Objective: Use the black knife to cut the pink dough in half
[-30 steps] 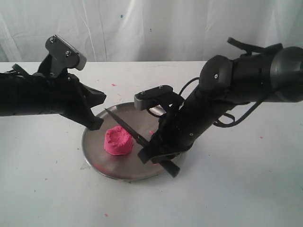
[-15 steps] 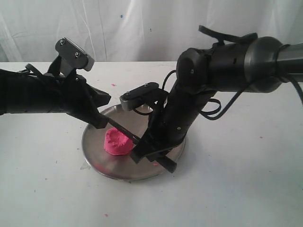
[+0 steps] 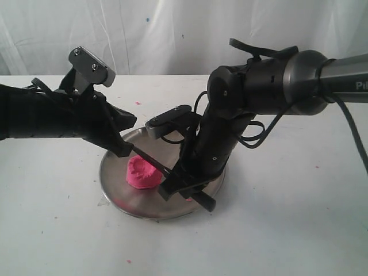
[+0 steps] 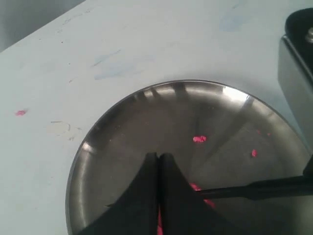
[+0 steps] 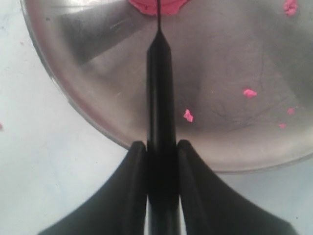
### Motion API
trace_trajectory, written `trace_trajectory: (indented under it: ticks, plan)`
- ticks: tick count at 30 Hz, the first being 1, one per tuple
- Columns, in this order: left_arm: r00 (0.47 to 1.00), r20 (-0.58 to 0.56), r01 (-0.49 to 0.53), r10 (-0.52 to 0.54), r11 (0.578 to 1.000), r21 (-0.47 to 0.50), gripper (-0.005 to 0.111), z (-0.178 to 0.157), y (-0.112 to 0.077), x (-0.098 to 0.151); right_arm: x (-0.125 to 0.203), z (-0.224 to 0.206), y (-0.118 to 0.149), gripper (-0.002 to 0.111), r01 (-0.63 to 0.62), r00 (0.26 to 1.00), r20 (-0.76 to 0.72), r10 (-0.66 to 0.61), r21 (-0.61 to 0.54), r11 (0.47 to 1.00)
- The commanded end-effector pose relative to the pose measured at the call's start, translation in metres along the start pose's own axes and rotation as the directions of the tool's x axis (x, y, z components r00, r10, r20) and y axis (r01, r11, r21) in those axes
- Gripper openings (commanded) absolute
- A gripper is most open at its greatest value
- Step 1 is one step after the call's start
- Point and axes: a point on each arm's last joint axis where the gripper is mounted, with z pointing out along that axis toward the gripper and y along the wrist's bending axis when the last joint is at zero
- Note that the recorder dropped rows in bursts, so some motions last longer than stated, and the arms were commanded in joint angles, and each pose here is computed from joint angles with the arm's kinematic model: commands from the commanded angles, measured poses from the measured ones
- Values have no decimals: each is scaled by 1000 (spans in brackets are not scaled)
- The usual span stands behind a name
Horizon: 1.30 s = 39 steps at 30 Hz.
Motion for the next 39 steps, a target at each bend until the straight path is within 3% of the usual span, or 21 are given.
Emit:
trace_trajectory:
  ticks: [1,6,12,14,16,17,19,23,29,39]
  plan:
    - [999,7,-40,40,999,19,0,10,1,-1,-2,3,3,0,6,1000,2,-6,1,1000]
    - [998,-52,-20,22,999,25,0,32,7,11,-5,8,2,0,5,1000,11,-5,5,1000]
    - [988,-133,-77,79,997,24,0,47,9,31,-4,14,2,0,2,1000,-7,-2,2,1000]
    - [989,-133,-59,57,998,-9,0,46,19,30,-4,14,2,0,2,1000,-7,-2,2,1000]
    - [996,-61,61,-59,998,24,0,40,35,30,-4,14,2,0,2,1000,-7,-2,2,1000]
    - [983,10,183,-185,979,91,0,32,48,31,-4,14,2,0,2,1000,-7,-2,2,1000]
    - [956,44,278,-289,945,171,0,26,62,33,-4,15,1,0,2,1000,-8,-2,2,1000]
    - [921,-97,389,-376,895,219,0,25,79,46,-4,15,1,0,2,1000,-8,-2,2,1000]
    - [908,-134,418,-396,857,301,0,37,74,45,-4,15,1,0,4,1000,-8,-4,4,1000]
    - [898,-173,440,-405,840,318,0,48,72,56,-4,15,1,0,4,1000,-5,-4,5,1000]
